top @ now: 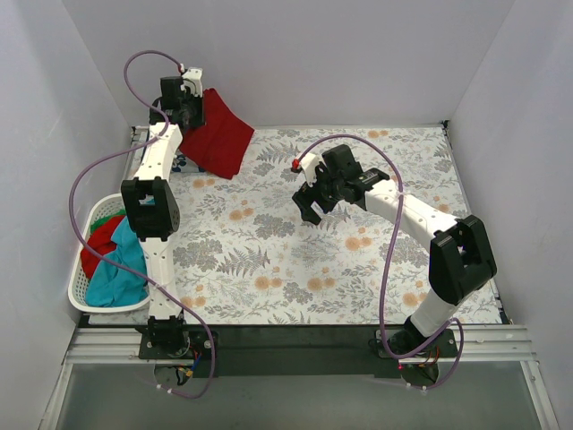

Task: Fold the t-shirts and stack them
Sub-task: Neatly place the folded tshirt to the corner

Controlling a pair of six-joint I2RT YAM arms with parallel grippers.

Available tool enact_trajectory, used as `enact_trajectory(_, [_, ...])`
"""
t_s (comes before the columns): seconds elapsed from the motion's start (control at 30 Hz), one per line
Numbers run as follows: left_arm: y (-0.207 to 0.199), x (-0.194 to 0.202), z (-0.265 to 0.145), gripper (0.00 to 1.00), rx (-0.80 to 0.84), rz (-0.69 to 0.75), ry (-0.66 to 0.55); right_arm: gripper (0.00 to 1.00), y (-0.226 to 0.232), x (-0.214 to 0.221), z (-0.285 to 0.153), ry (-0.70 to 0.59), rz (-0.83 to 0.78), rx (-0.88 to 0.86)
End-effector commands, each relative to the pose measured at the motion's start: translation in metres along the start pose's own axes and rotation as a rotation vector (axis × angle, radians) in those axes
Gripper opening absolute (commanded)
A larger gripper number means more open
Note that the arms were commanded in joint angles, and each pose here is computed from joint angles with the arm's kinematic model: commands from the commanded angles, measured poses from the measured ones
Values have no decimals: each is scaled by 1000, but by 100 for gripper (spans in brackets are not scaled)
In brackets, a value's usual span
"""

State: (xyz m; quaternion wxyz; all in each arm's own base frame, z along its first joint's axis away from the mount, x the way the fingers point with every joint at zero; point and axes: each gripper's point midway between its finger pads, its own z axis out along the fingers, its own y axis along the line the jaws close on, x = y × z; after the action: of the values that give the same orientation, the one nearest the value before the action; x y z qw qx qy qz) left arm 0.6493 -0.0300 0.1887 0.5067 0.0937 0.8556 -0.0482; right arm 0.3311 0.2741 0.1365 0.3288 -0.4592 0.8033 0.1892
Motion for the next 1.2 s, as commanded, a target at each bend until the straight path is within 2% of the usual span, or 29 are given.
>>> enact_trajectory(0.0, [3, -65, -37, 0, -12, 52, -152, 98, -6, -16, -6, -30, -25, 18])
enact_trajectory(0.27, [4, -89, -66, 0, -33, 81, -202, 98, -6, -18, -6, -30, -28, 18])
enact_trajectory(0.3, [22, -90, -72, 0, -61, 76, -210, 98, -7, -17, -5, -28, -28, 17])
enact_trajectory(0.4, [23, -94, -78, 0, -64, 88, -221, 98, -7, -18, -5, -28, -28, 17])
enact_trajectory(1.17, [-1, -105, -114, 0, 32, 3, -212, 98, -8, -18, -1, -16, -31, 15])
